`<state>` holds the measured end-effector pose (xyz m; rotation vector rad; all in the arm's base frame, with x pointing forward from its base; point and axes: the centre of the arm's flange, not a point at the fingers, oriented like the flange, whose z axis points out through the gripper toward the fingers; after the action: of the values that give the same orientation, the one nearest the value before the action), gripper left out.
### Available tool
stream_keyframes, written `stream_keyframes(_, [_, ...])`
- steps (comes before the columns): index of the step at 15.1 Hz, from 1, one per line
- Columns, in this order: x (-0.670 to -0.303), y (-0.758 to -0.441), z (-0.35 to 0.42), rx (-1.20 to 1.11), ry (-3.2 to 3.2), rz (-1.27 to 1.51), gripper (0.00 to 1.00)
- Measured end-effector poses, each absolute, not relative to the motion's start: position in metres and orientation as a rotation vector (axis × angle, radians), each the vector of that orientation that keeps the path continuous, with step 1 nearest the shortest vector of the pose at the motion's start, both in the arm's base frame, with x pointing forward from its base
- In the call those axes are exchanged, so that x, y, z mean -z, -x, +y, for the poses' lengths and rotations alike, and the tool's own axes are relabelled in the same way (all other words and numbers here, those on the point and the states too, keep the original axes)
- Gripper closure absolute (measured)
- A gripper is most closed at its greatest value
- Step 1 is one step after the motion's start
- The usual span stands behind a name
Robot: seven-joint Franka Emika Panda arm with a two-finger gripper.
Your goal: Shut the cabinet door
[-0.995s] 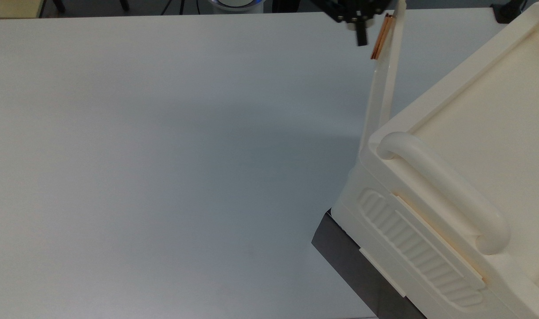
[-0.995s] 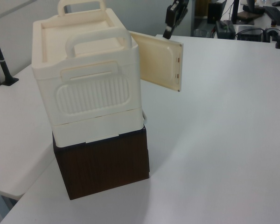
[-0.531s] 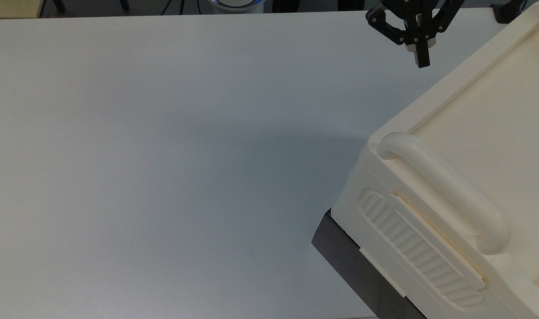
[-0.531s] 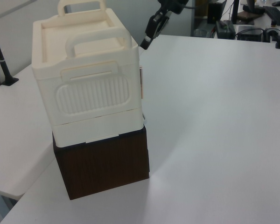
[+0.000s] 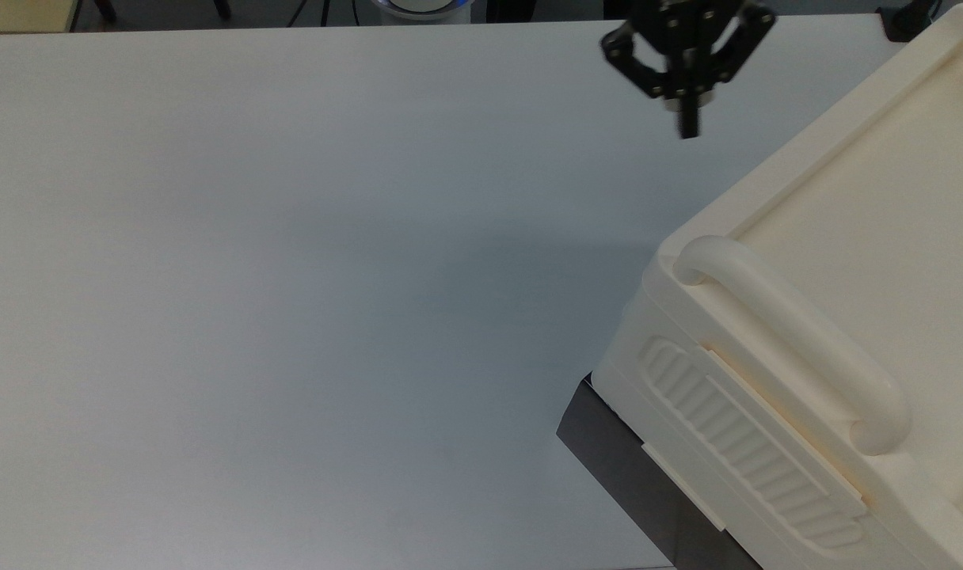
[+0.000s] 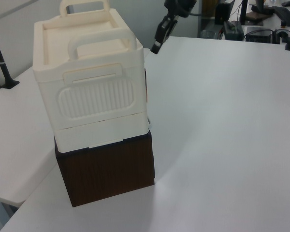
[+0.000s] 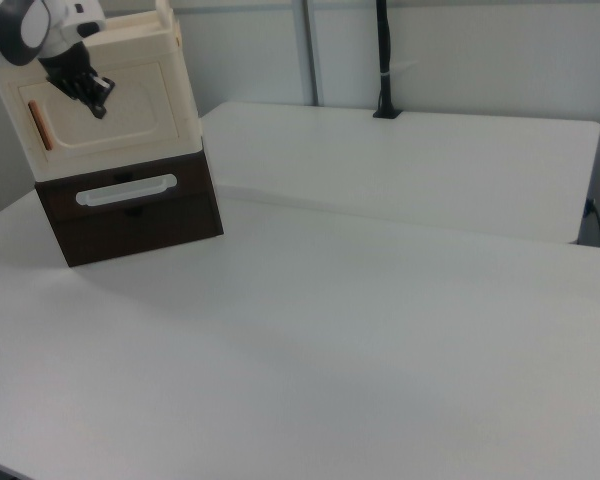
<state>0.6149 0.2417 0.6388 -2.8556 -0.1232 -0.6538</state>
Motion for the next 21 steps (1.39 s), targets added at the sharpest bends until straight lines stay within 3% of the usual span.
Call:
stream_keyframes(8, [-0.634,-0.596,0.086,0.217,3.151,-0.114,0.99])
stream_keyframes(16, [-0.627,-0.569,0.015,0.056,3.207,-0.049,0.98])
stream_keyframes(19, [-0.622,-0.569,0.010,0.041,3.208,-0.036,0.90])
stream_keyframes(21, [-0.622,-0.569,0.006,0.040,3.209,-0.024,0.72])
